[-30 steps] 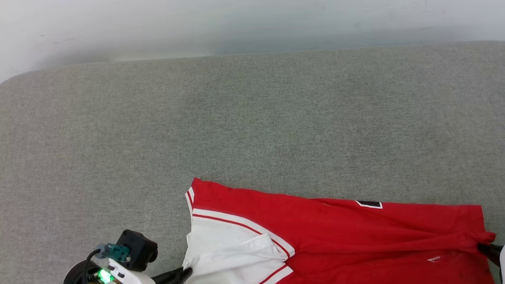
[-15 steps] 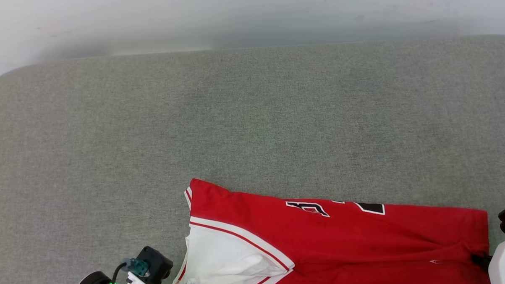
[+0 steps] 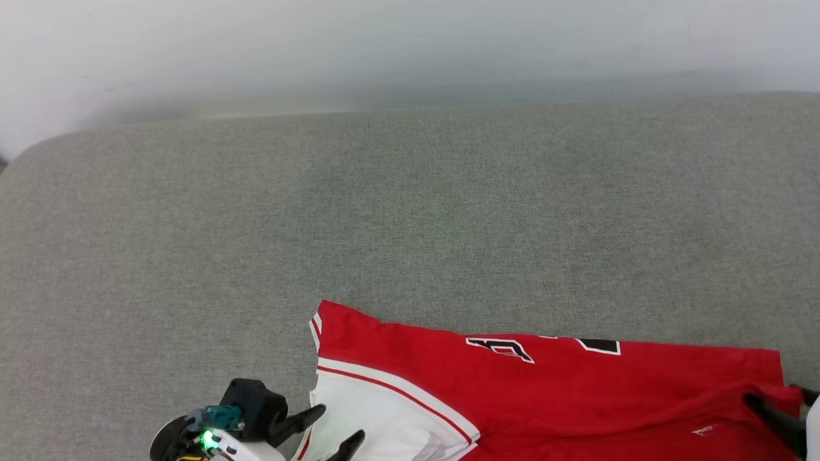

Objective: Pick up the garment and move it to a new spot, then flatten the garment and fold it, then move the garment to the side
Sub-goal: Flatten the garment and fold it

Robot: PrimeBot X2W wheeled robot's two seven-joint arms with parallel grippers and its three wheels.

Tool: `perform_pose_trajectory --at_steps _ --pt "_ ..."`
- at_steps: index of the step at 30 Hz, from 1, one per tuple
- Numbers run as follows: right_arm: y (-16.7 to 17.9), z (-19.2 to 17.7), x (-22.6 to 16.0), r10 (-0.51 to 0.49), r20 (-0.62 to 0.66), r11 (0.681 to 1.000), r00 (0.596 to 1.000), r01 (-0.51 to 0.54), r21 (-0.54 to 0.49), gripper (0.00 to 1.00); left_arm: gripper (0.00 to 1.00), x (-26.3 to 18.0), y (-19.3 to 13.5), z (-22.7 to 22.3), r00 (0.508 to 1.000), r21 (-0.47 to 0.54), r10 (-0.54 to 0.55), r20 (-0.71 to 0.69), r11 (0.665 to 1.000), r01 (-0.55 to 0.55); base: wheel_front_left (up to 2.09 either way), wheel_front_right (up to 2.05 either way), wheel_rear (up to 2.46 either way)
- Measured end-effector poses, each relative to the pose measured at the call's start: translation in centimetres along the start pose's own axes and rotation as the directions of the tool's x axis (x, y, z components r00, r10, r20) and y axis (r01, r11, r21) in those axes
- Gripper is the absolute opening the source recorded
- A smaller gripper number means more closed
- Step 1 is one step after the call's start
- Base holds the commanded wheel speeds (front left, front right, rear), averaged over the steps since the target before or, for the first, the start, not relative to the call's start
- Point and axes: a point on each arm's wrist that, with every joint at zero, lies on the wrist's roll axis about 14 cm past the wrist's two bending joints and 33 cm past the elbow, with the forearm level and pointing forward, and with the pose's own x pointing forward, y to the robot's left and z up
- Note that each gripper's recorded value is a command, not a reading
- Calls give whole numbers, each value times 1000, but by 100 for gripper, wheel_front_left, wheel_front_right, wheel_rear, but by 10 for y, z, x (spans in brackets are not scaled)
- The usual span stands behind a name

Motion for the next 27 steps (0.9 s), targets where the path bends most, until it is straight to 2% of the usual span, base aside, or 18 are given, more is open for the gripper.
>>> perform_pose_trajectory --at_steps 2,5,7,9,11,14,16,17,19,24,27 --pt "0 16 -8 1 49 1000 999 -3 21 100 100 -2 -3 24 994 2 8 106 1000 -8 0 0 0" --pt "-2 29 -16 -10 99 999 995 6 45 100 100 -9 12 51 969 8 85 233 996 -89 0 0 0" --pt "-5 32 -20 -25 118 996 993 15 87 100 100 -16 23 78 920 -13 153 361 987 -159 0 0 0" --pt "-7 29 -23 -41 118 991 992 26 130 100 100 -26 30 100 850 -74 212 482 977 -202 0 0 0" --pt "-8 21 -24 -52 109 977 993 28 211 100 100 -37 39 110 794 -126 272 544 962 -244 0 0 0" --pt "-8 8 -24 -75 82 956 994 49 288 100 100 -54 58 119 717 -165 368 592 926 -339 0 0 0" --pt "-13 6 -24 -108 79 946 991 78 314 100 100 -69 67 134 641 -197 417 645 901 -387 0 0 0" --pt "-14 5 -24 -117 76 941 990 86 326 100 100 -76 67 143 600 -206 426 677 893 -401 0 0 0" --pt "-11 -1 -21 -121 60 934 991 93 345 100 100 -87 71 147 549 -202 443 709 873 -444 0 0 0" --pt "-15 -15 -13 -149 11 919 989 134 371 100 100 -105 78 145 466 -217 483 741 829 -515 0 0 0" --pt "-20 -22 -8 -166 -12 913 986 158 376 100 100 -106 81 134 470 -202 495 731 815 -543 0 0 0"
